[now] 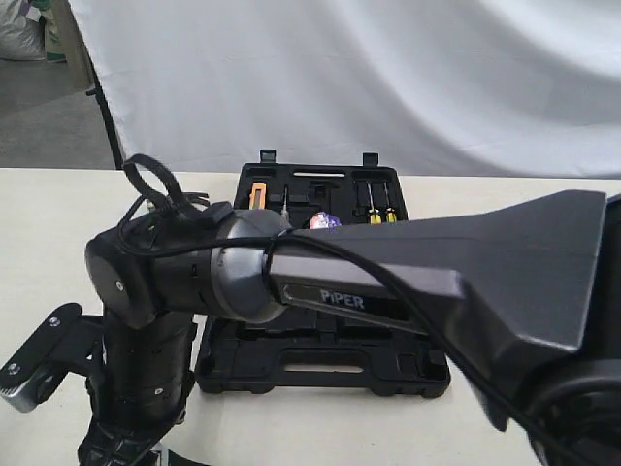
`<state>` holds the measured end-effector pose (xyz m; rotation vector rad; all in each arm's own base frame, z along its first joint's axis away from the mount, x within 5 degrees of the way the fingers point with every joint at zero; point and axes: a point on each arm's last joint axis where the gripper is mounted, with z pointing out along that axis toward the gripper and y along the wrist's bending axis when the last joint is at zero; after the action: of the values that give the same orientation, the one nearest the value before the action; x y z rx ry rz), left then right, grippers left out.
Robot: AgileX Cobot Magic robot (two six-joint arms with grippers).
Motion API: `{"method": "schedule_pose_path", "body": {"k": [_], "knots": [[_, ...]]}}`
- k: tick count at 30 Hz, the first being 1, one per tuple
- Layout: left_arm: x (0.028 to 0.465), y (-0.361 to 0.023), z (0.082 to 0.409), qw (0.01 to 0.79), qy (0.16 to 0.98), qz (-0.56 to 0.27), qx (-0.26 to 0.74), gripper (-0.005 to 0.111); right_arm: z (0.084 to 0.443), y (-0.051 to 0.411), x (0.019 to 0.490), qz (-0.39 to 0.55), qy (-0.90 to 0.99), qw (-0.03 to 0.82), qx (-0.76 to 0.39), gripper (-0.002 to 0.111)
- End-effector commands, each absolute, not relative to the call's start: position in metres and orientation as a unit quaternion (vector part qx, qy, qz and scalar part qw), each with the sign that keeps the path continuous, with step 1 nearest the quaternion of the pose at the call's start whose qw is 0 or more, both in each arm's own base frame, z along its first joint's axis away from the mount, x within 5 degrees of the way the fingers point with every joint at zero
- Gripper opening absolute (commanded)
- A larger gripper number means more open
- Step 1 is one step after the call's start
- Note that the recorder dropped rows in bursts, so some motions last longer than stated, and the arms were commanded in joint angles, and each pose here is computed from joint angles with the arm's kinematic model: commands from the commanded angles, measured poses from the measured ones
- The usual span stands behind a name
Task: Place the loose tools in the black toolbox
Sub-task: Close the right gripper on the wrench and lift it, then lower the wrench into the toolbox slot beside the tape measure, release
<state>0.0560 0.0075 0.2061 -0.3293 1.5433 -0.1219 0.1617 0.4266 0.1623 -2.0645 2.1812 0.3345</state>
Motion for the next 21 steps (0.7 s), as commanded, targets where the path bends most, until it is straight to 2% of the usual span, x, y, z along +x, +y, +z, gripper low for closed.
{"method": "schedule_pose_path", "body": {"k": [1, 10, 21], "knots": [[0.055, 0.009, 0.208, 0.708, 0.687, -0.046, -0.156, 0.001, 0.183, 0.418, 0.166, 0.081, 0.725, 0.077, -0.680, 0.000], [0.055, 0.009, 0.208, 0.708, 0.687, -0.046, -0.156, 0.001, 0.207, 0.390, 0.210, 0.042, 0.763, 0.106, -0.637, 0.000], [0.055, 0.009, 0.208, 0.708, 0.687, -0.046, -0.156, 0.001, 0.209, 0.350, 0.285, 0.039, 0.798, 0.157, -0.580, 0.000]]}}
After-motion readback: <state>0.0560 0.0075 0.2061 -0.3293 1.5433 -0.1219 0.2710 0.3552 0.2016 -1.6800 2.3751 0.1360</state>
